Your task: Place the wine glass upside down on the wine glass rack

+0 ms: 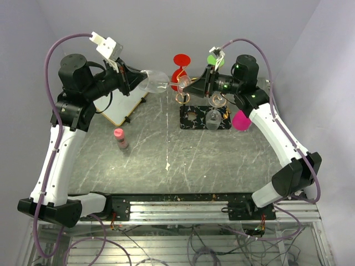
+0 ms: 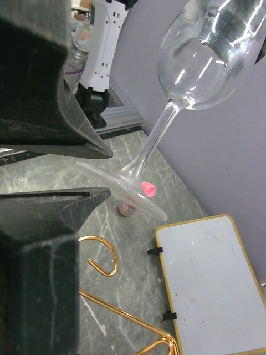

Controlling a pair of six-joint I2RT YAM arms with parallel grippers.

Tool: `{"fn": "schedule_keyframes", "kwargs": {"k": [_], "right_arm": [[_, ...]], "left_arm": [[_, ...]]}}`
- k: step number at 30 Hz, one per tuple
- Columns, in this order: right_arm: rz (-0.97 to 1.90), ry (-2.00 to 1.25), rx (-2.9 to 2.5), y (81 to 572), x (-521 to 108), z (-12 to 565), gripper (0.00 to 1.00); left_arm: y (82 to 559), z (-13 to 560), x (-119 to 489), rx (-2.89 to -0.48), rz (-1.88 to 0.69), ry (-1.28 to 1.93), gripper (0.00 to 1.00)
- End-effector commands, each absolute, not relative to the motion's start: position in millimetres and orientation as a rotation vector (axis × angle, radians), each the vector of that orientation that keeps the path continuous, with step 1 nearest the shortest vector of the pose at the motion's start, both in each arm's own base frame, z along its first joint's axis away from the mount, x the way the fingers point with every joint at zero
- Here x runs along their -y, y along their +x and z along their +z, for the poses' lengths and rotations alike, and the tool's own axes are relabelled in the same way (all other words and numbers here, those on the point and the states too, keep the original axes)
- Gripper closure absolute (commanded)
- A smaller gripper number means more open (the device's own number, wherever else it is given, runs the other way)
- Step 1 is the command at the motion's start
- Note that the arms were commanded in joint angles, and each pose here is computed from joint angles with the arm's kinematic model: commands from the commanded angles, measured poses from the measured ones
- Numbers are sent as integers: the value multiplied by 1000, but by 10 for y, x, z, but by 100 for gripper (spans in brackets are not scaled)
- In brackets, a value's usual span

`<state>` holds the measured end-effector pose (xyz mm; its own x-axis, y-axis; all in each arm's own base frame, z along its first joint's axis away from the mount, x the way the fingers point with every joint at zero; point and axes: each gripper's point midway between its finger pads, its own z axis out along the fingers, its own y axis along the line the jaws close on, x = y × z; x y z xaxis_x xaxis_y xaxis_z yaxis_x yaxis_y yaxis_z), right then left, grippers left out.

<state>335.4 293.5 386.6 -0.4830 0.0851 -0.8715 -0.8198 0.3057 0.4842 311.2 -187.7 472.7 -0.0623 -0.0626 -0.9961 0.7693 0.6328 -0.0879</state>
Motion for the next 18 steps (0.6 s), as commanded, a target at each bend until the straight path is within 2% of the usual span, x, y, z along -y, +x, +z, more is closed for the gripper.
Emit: {"fn": "schedule_keyframes", "kwargs": {"k": [1, 7, 10, 14, 18], "right_arm": [[1318, -678, -1674, 3370, -2988, 3933, 74], [1289, -649, -1681, 3429, -2966, 3950, 86], [1233, -630, -1689, 3501, -2924, 3948, 100], [1178, -607, -1698, 3584, -2843, 3932, 100], [1150, -587, -1696, 3642, -2747, 3934, 100]], "left_arm": [[3064, 4891, 1899, -1408, -767, 645, 93], [3066, 4797, 1935, -1416, -774, 673, 93], [3049, 4781, 1946, -1413, -776, 685, 93], [3021, 4775, 1962, -1408, -788, 699, 90], [2976, 4747, 1990, -1405, -813, 717, 81]]}}
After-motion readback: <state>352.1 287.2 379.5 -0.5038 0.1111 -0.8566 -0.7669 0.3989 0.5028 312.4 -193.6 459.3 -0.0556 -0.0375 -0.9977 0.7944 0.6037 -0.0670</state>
